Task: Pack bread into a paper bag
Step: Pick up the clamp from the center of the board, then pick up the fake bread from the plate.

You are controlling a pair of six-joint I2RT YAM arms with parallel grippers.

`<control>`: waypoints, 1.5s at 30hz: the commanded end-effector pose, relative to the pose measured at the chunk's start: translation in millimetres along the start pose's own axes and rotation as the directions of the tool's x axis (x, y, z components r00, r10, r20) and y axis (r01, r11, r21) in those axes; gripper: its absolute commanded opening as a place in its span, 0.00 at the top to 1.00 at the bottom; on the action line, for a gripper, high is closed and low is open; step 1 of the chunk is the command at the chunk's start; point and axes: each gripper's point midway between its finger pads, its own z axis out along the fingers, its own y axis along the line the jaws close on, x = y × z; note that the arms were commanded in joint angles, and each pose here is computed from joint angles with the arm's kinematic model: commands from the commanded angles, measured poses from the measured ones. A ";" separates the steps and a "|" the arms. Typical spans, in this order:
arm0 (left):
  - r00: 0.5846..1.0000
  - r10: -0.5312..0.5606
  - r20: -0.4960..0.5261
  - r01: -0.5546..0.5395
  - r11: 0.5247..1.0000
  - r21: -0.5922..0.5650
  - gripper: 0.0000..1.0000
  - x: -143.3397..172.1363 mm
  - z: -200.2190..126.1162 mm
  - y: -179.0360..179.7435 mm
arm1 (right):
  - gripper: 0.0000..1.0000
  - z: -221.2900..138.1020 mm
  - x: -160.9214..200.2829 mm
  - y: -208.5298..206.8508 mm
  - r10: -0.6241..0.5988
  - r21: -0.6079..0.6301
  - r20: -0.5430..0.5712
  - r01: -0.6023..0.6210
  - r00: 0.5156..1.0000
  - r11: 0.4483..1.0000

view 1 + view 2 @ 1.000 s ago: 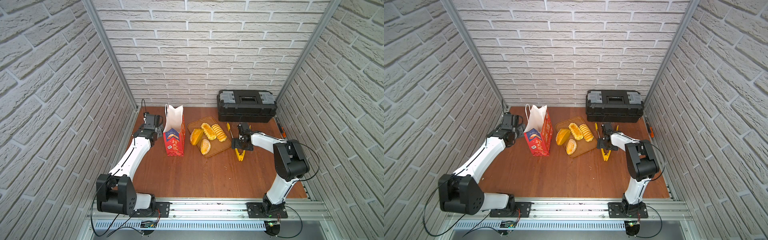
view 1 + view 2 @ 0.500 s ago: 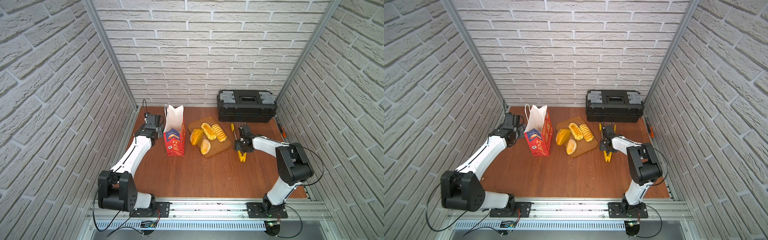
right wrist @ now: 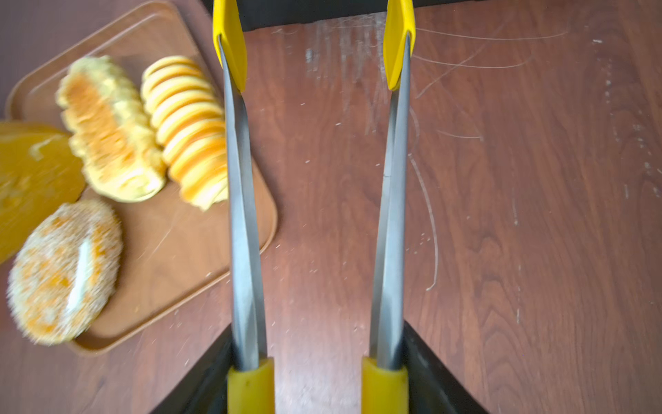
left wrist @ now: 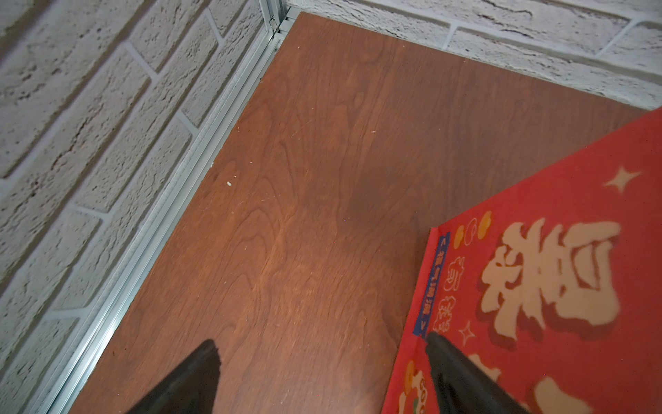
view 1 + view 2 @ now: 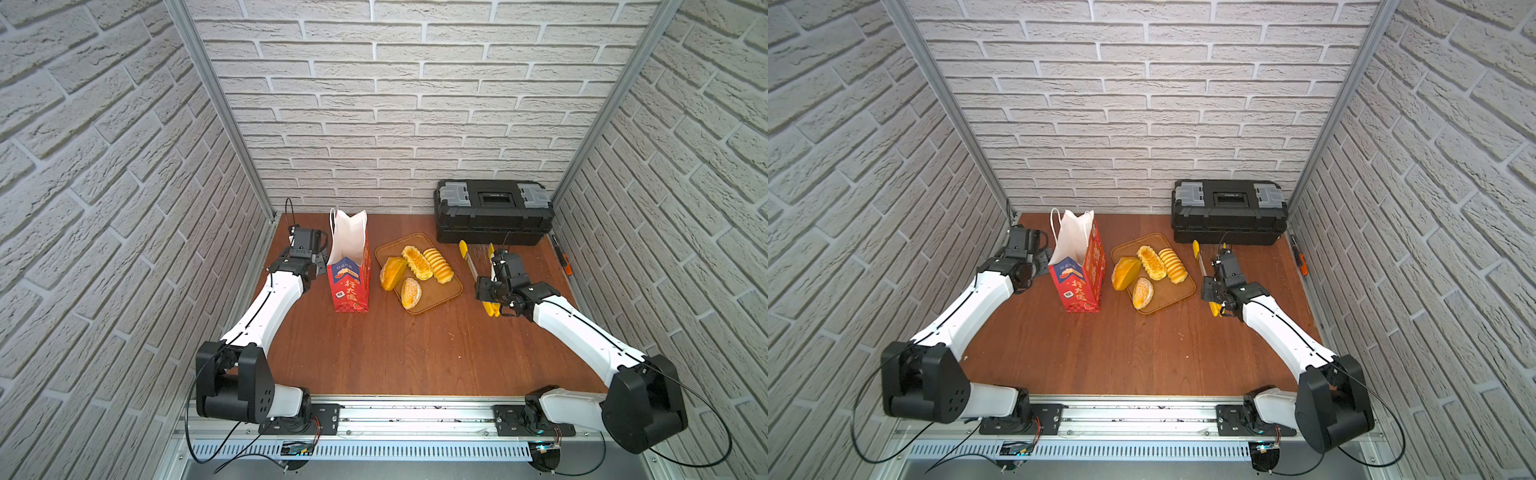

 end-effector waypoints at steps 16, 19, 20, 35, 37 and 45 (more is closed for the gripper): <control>0.994 -0.041 0.097 0.036 0.998 0.047 0.08 -20.1 -44.1 3.4 | 0.33 -55.3 69.4 132.8 -0.222 -0.304 -0.013 0.207 0.975 0.930; 0.993 -0.043 0.106 0.038 0.998 0.050 0.08 -21.1 -48.2 4.8 | 0.33 -49.4 80.5 135.8 -0.225 -0.301 -0.035 0.204 0.974 0.931; 0.993 -0.045 0.109 0.039 0.998 0.051 0.08 -21.3 -49.3 5.1 | 0.33 -48.2 82.8 135.6 -0.220 -0.301 -0.038 0.199 0.975 0.933; 0.994 -0.040 0.102 0.035 0.998 0.047 0.08 -18.7 -47.1 5.4 | 0.36 -26.6 111.1 138.7 -0.176 -0.333 -0.110 0.130 0.978 0.934; 0.994 -0.041 0.104 0.036 0.998 0.048 0.08 -19.1 -47.5 5.4 | 0.38 -22.7 113.1 142.3 -0.182 -0.337 -0.117 0.133 0.976 0.932; 0.995 -0.037 0.097 0.033 0.998 0.045 0.08 -17.3 -44.7 5.0 | 0.50 -15.7 117.1 150.9 -0.211 -0.348 -0.137 0.153 0.968 0.925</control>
